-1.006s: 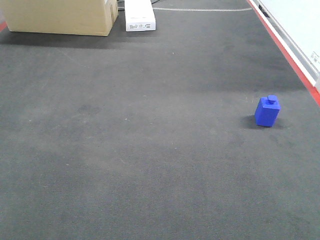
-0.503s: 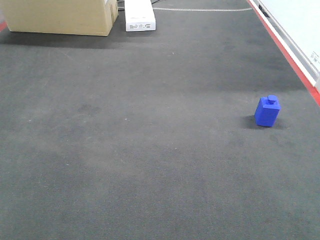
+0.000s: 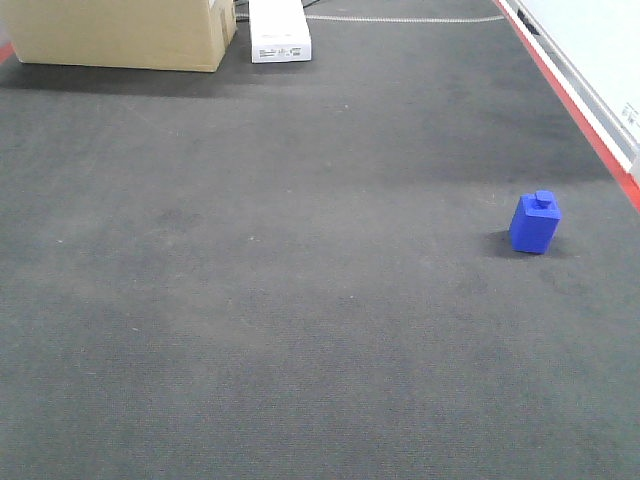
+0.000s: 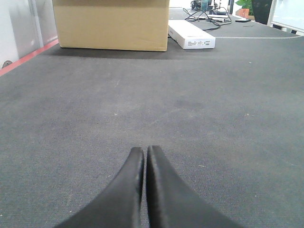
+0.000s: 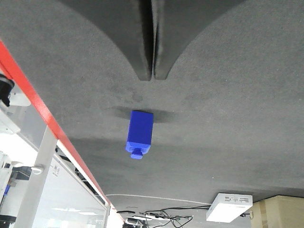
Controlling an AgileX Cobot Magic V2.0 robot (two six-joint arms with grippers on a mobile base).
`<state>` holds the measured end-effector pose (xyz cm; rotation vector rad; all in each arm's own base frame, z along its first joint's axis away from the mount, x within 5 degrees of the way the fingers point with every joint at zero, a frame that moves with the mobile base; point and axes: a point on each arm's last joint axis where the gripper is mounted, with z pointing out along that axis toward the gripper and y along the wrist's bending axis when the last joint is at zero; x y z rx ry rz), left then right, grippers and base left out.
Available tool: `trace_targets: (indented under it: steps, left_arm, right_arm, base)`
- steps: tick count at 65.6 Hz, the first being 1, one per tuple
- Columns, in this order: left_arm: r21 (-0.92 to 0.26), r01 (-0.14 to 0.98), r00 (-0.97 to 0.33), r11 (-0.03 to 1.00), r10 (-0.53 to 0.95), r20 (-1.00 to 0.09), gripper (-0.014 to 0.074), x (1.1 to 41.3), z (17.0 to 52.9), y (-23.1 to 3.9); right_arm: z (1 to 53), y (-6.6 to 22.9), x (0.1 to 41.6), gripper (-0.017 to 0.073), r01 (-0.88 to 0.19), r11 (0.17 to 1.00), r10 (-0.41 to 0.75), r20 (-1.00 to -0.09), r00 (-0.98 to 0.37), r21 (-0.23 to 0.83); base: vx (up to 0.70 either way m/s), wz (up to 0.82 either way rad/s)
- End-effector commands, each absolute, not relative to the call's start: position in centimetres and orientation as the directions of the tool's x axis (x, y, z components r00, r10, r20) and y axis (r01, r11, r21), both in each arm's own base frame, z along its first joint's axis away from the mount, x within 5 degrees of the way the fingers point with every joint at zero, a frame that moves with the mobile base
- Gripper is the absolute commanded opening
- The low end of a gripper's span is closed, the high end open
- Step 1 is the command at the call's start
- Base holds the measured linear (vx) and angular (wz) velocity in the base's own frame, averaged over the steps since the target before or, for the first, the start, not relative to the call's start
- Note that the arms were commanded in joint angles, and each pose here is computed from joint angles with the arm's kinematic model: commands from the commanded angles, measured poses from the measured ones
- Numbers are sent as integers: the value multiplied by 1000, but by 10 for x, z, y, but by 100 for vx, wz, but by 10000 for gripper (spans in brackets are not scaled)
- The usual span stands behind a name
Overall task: Pour parts from conveyor to right shelf
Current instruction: 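Move the right gripper toward the blue bottle-shaped part on the conveyor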
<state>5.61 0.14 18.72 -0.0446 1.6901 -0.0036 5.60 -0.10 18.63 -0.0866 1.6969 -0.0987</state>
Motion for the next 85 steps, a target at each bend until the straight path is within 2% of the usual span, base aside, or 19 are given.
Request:
trace_targets:
  steps: [1,10,15,20,29,35,42,47,54,59,73,76,78,85]
  left_arm:
    - [-45,-26,-16,999,-46,-999,-6,55,201,1]
    - [-45,-26,-16,999,-46,-999,-6,55,201,1]
    - [-45,-26,-16,999,-46,-999,-6,55,201,1]
    - [-45,-26,-16,999,-46,-999,-6,55,201,1]
    - [-45,-26,-16,999,-46,-999,-6,55,201,1]
    - [-45,-26,-16,999,-46,-999,-6,55,201,1]
    - [-45,-26,-16,999,-46,-999,-6,55,201,1]
    - [-45,-26,-16,999,-46,-999,-6,55,201,1]
    - [-45,-26,-16,999,-46,-999,-6,55,201,1]
    - [-45,-26,-16,999,-46,-999,-6,55,201,1]
    - [-45,-26,-16,999,-46,-999,-6,55,201,1]
    - [-45,-26,-16,999,-46,-999,-6,55,201,1]
    - [-45,-26,-16,999,-46,-999,-6,55,201,1]
    - [-45,-26,-16,999,-46,-999,-6,55,201,1]
  right_arm:
    - [196,-1,56,-9,16,992,-128,-992,1,-128]
    - [213,-1,54,-9,34,994,-111,-975,191,-107]
    - [232,0,49,-9,51,993,-117,-921,371,-106]
    - [256,1,41,-9,67,991,-134,-857,497,-116]
    - [316,3,18,-8,106,980,-198,-759,621,-169]
    - [360,3,3,-6,131,975,-222,-724,653,-181]
    - [405,1,1,-1,127,978,-209,-759,617,-166]
    - [425,0,14,13,108,983,-185,-820,541,-150]
    - [445,-1,39,83,72,991,-135,-893,429,-116]
    - [448,-1,58,182,55,993,-118,-932,341,-106]
    - [433,-1,100,636,31,994,-106,-982,155,-102]
    - [429,-2,106,706,30,992,-125,-986,115,-122]
    - [427,-2,110,730,30,991,-136,-986,96,-133]
    - [424,-2,122,724,35,983,-182,-980,77,-180]
  base:
    - [0,0]
    - [0,0]
    - [0,0]
    - [0,0]
    - [0,0]
    - [0,0]
    - [0,0]
    - [0,0]
    - [0,0]
    - [0,0]
    - [0,0]
    - [0,0]
    - [0,0]
    - [0,0]
